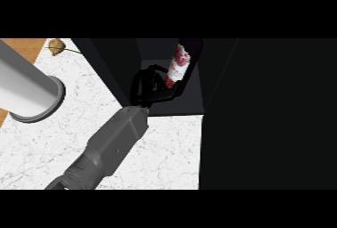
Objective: Pick up the wine, place it into the cabinet and close the cabinet
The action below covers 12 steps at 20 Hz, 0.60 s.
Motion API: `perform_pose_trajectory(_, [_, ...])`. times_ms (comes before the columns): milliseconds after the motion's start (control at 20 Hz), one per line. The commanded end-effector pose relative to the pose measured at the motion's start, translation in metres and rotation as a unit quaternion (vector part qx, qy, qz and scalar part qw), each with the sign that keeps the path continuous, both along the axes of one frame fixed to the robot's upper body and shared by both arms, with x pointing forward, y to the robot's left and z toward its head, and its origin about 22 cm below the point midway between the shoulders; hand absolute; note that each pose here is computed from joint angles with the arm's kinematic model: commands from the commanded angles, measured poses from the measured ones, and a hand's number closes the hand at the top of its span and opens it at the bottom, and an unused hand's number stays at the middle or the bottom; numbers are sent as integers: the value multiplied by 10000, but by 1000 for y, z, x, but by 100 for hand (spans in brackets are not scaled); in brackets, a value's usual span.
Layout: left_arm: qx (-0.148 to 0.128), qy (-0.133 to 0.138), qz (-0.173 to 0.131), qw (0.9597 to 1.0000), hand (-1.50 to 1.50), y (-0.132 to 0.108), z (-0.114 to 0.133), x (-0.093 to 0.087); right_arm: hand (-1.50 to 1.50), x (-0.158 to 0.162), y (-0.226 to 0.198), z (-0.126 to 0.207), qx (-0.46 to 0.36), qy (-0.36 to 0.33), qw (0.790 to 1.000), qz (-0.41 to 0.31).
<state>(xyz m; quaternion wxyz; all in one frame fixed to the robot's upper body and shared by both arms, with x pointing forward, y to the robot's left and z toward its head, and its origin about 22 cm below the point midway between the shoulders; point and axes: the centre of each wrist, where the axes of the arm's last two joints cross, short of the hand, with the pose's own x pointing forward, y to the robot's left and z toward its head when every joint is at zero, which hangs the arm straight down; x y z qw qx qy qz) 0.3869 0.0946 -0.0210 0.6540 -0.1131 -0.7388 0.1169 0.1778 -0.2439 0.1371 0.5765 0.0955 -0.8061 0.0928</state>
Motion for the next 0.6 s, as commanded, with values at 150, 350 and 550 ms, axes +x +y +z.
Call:
perform_pose_trajectory(150, [270,346,158,9989,150,5,5,10,-150,10,5,-5,-37,-30,10000,6])
perform_pose_trajectory(350, [338,333,275,9985,150,18,-9,7,-150,-5,5,-7,12,-33,9996,275])
perform_pose_trajectory(550, [292,191,451,9984,150,19,-9,7,-150,3,8,3,-4,-117,9998,149])
